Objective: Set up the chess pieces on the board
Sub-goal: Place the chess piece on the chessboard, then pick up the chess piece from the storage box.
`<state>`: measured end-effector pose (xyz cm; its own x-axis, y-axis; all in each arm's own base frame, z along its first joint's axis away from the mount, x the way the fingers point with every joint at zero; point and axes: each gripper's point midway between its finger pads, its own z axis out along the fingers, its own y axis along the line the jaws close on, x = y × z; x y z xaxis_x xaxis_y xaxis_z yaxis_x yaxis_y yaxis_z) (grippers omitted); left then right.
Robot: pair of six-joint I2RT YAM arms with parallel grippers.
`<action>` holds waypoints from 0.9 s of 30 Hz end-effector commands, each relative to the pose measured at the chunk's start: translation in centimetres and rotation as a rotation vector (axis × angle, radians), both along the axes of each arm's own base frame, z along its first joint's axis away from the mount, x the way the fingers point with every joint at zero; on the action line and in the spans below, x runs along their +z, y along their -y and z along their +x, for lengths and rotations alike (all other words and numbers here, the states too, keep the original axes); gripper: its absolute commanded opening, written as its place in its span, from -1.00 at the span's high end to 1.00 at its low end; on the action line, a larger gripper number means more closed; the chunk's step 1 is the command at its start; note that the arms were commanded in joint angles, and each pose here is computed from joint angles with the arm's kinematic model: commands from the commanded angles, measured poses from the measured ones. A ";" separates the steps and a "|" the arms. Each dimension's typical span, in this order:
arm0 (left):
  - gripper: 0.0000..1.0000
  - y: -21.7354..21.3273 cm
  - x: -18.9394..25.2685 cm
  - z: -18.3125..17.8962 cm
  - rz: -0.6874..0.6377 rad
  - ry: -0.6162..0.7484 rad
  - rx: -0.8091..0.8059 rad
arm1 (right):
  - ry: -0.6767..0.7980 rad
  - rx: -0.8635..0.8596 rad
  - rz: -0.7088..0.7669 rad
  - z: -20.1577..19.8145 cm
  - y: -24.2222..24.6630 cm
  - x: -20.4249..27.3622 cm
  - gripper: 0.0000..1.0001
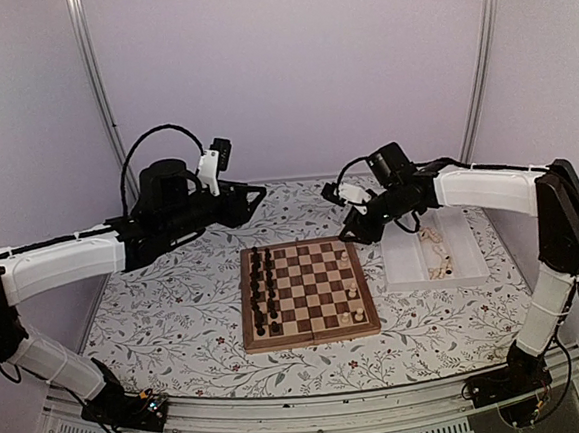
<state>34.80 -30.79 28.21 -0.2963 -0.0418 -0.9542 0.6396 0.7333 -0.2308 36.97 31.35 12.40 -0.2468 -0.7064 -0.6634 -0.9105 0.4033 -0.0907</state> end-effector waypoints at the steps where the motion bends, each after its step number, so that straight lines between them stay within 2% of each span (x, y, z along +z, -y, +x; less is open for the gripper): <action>1: -0.12 0.2 -1.7 0.9 0.078 0.023 0.019 | 0.068 -0.091 0.007 0.5 4.4 4.2 0.06; 7: -0.11 2.1 -2.0 0.5 0.161 0.083 -0.032 | 0.027 -0.369 0.028 3.3 16.3 4.2 0.12; 12: -0.06 3.9 -2.4 -0.5 0.166 0.070 -0.138 | 0.017 -0.554 -0.063 4.9 24.1 2.5 0.41; 16: -0.01 4.8 -2.7 -0.9 0.150 0.051 -0.189 | -0.032 -0.568 -0.146 5.2 25.3 -0.7 0.61; 27: 0.02 5.8 -2.7 -1.2 0.124 0.012 -0.226 | -0.189 -0.595 -0.201 6.8 25.5 -5.9 0.71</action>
<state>34.08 -35.68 25.05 -0.2629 0.1484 -0.9534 0.7767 0.6187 -0.1179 42.78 5.95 6.50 -0.7149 -0.5317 -0.4541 -0.5615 0.8236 -0.0803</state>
